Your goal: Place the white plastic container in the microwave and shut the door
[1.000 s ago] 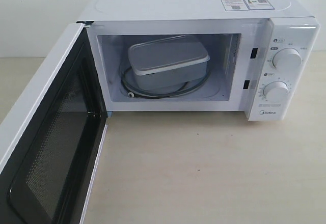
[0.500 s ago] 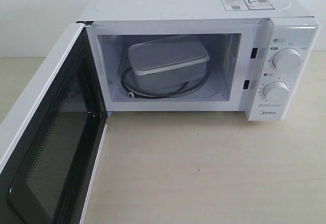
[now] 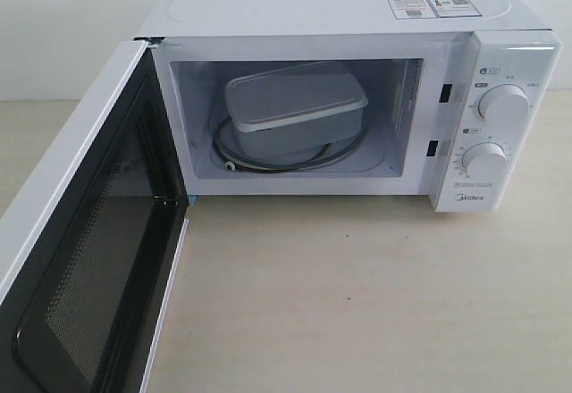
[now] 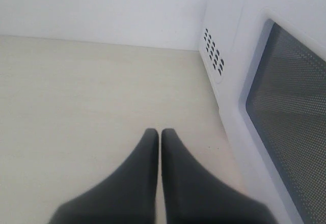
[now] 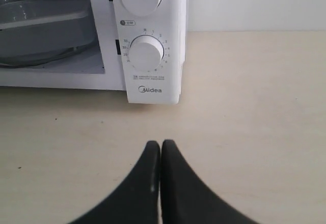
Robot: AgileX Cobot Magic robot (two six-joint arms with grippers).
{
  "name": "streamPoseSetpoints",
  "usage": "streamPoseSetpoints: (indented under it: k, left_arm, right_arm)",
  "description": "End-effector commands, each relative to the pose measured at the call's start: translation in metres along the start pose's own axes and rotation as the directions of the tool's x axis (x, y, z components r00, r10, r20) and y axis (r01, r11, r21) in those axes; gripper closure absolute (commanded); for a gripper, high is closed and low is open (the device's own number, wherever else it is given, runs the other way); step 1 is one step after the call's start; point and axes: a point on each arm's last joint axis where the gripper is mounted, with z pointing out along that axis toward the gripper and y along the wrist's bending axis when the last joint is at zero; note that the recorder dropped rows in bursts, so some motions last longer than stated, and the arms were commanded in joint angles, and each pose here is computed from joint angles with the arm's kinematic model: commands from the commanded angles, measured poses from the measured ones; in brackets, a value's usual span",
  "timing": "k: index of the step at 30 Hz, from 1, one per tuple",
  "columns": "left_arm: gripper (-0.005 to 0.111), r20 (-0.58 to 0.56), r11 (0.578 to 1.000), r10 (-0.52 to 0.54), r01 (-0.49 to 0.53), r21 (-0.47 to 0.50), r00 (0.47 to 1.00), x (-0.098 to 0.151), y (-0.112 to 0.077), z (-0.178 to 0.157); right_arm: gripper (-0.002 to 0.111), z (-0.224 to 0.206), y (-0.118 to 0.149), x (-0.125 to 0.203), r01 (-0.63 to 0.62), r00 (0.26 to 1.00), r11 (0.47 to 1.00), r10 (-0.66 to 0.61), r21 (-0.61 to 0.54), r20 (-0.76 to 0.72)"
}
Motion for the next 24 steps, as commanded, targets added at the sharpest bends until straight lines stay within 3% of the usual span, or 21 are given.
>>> streamPoseSetpoints:
  k: [1,24]
  left_arm:
    - [0.102,0.005,1.0,0.001,-0.001,0.001,1.0,0.0004,0.0,0.0001]
    - [0.102,0.005,1.0,0.001,-0.001,0.001,1.0,0.0004,0.0,0.0001]
  right_arm:
    - [0.108,-0.0003,-0.0001,-0.0005,-0.029,1.0,1.0,0.029,0.003,0.008]
    - [0.108,-0.0003,-0.0001,-0.0005,-0.035,0.999,0.999,0.035,0.003,0.008]
